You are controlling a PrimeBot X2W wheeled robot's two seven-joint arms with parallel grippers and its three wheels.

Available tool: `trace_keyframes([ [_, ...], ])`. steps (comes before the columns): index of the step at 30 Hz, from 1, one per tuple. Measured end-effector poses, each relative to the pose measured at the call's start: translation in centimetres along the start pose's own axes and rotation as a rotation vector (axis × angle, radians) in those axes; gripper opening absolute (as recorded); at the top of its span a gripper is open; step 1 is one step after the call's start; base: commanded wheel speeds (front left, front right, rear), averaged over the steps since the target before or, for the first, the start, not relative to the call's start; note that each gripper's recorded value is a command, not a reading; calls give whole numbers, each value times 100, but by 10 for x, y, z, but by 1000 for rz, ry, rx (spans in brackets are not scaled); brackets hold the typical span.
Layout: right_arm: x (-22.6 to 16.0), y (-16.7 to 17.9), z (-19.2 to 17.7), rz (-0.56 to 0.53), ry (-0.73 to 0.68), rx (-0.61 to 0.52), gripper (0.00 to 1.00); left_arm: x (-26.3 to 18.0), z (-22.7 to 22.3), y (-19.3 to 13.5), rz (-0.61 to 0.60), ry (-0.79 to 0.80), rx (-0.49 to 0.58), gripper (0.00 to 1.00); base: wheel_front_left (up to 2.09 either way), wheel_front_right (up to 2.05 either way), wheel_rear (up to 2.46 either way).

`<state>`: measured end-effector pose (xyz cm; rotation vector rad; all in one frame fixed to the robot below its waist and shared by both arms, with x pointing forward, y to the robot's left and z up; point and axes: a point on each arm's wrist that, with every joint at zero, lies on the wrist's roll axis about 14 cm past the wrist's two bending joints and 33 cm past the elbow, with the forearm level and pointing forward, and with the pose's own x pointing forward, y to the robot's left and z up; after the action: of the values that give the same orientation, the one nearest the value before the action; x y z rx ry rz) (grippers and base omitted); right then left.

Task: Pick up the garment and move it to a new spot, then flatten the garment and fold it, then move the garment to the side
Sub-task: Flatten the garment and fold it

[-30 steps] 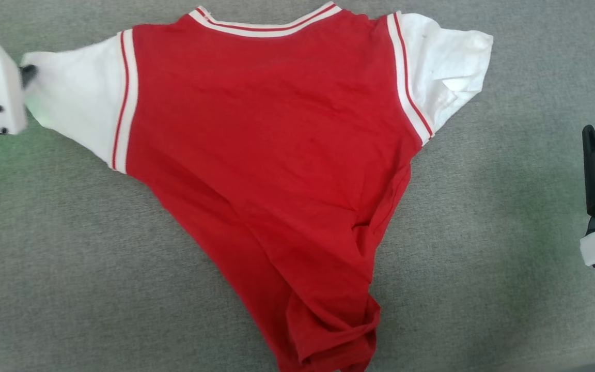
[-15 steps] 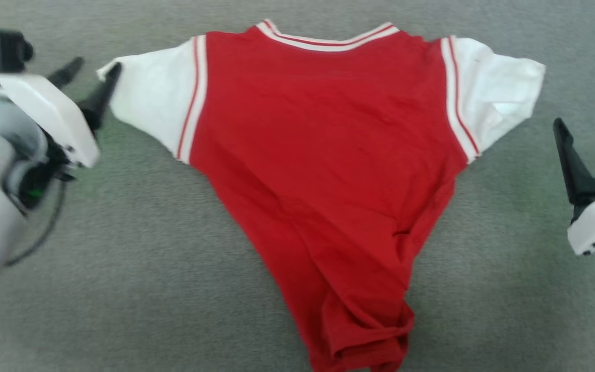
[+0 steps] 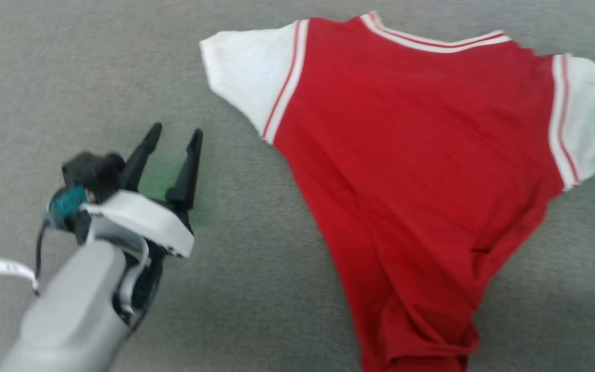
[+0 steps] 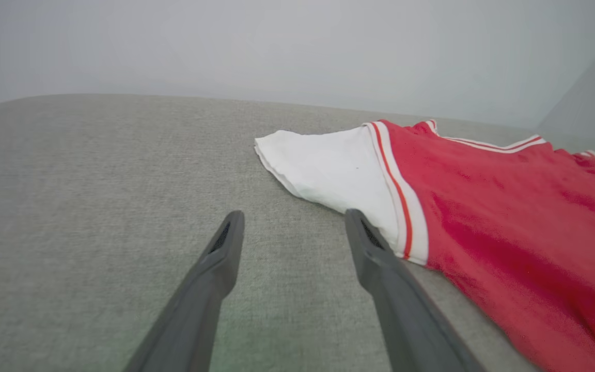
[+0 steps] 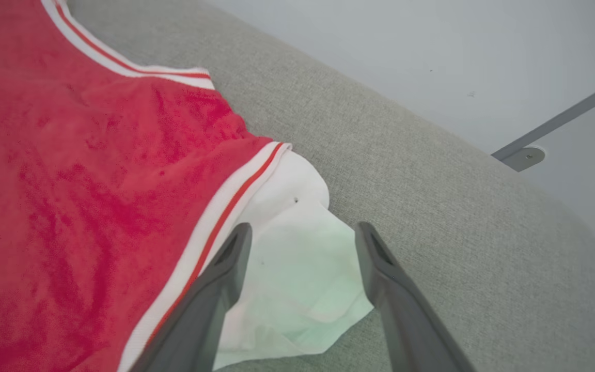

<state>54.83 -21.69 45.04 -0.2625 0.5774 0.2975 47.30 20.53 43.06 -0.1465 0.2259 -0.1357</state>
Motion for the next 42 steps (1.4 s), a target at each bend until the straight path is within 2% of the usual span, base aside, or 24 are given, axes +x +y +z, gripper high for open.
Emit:
trace_keyframes([
  [4,19,0,-6,58,108,-40,100,-24,-5,-1,51,-43,-4,100,0,0,0],
  [9,38,-9,-10,76,206,-75,100,-45,-17,6,106,-48,-3,100,0,0,0],
  [14,52,-4,-35,122,351,-89,100,-50,-23,14,133,-46,8,100,0,0,0],
  [19,60,1,-46,159,414,-79,100,-46,-22,19,150,-63,4,100,0,0,0],
  [20,61,2,-48,167,422,-78,77,-44,-22,19,146,-65,6,100,0,0,0],
  [21,63,2,-49,171,424,-80,49,-42,-22,18,144,-68,6,100,0,0,0],
  [22,64,2,-49,174,425,-81,6,-41,-22,18,139,-70,4,100,0,0,0],
  [23,64,3,-51,180,429,-76,0,-39,-23,17,128,-69,11,100,0,0,0],
  [26,64,6,-53,197,433,-76,0,-27,-16,17,87,-77,63,100,0,0,0],
  [28,65,6,-53,201,431,-75,0,-13,-3,16,37,-98,133,100,0,0,0],
  [33,68,4,-54,205,424,-75,0,36,30,-8,-171,-107,341,100,0,0,0],
  [35,70,5,-52,211,417,-79,0,56,39,-17,-250,-65,434,100,0,0,0],
  [38,73,6,-52,217,409,-88,0,84,37,-34,-347,67,461,100,0,0,0],
  [42,75,6,-52,217,400,-123,0,106,12,-36,-415,309,472,100,0,0,0],
])
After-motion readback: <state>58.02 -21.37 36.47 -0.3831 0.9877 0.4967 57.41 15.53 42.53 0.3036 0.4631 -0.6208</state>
